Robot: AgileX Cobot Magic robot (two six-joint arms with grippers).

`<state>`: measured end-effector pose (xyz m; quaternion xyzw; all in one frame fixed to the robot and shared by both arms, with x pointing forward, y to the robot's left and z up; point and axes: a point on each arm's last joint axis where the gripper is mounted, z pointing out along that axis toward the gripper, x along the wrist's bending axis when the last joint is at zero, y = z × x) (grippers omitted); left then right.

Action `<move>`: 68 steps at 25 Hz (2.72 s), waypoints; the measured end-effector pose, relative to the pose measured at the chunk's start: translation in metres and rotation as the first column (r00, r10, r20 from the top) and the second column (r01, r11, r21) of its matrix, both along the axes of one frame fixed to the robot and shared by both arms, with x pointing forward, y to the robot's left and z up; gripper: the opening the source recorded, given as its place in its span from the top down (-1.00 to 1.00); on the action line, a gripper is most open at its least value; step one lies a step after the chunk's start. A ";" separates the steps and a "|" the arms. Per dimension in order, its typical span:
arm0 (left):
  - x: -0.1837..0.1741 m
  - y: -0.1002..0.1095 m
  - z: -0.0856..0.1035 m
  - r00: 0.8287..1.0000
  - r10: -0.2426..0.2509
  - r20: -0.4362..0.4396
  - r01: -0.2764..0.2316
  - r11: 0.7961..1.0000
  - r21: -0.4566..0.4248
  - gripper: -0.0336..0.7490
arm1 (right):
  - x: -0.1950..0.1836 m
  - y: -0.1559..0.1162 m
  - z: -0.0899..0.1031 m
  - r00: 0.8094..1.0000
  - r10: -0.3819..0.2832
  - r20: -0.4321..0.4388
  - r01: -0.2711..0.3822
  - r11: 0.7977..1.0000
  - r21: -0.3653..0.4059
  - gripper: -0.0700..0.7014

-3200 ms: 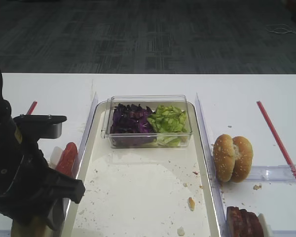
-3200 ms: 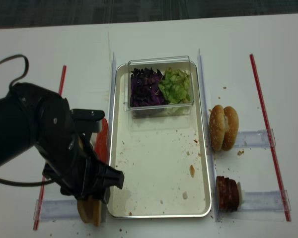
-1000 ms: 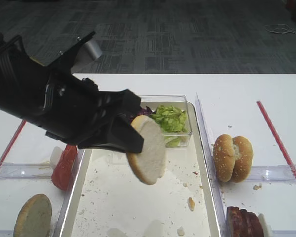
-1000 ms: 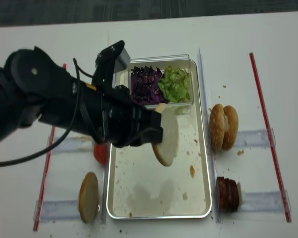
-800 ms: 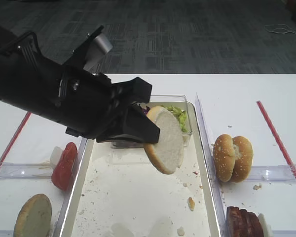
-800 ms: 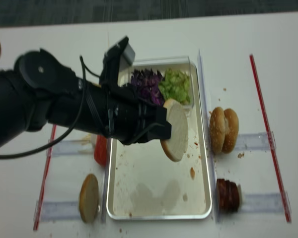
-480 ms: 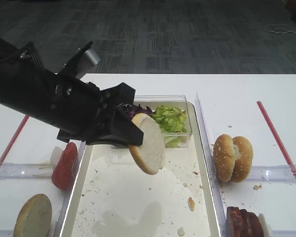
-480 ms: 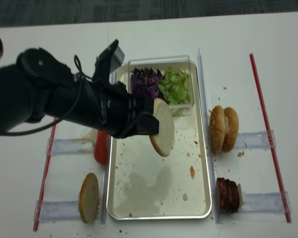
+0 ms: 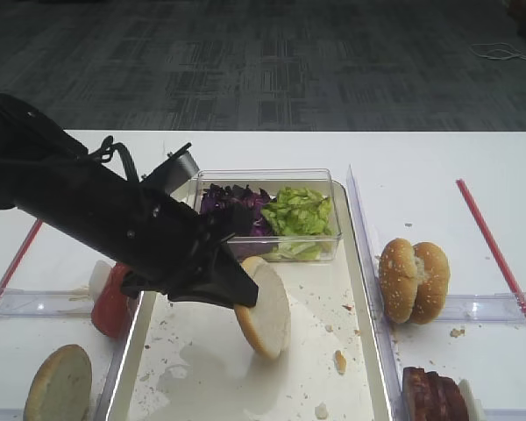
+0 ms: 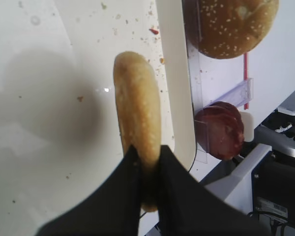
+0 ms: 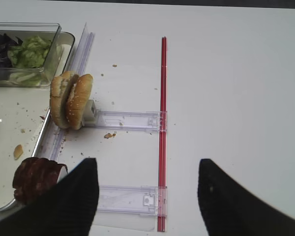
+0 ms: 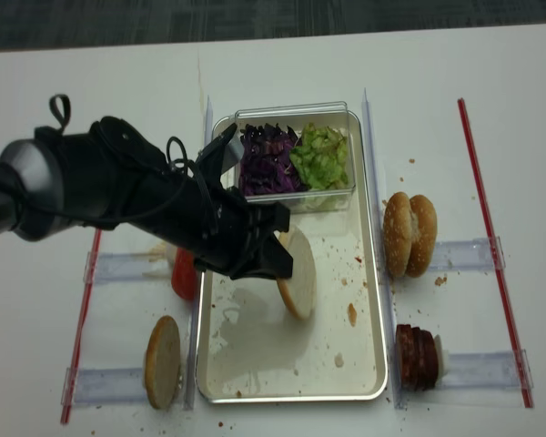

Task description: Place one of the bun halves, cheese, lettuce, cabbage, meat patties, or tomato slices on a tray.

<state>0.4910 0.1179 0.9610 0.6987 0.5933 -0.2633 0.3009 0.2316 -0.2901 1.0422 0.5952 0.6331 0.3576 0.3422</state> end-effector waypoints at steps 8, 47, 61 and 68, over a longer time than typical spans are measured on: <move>0.002 -0.001 -0.012 0.999 0.001 -0.033 -0.001 1.000 0.016 0.75 | 0.000 0.000 0.000 1.000 0.000 0.000 0.000 1.000 0.000 -0.43; -0.035 0.027 0.091 0.961 0.039 0.275 -0.044 0.999 0.015 -0.43 | 0.000 0.000 0.000 1.000 0.000 0.000 0.000 1.000 0.000 -0.43; -0.040 0.094 0.086 0.957 0.017 0.291 -0.168 0.848 0.503 -0.43 | 0.000 0.000 0.000 1.000 0.000 0.000 0.000 1.000 0.000 -0.43; -0.032 0.134 0.084 0.956 0.130 0.263 -0.259 0.794 0.550 -0.43 | 0.000 0.000 0.000 1.000 -0.002 0.000 0.002 1.000 0.003 -0.43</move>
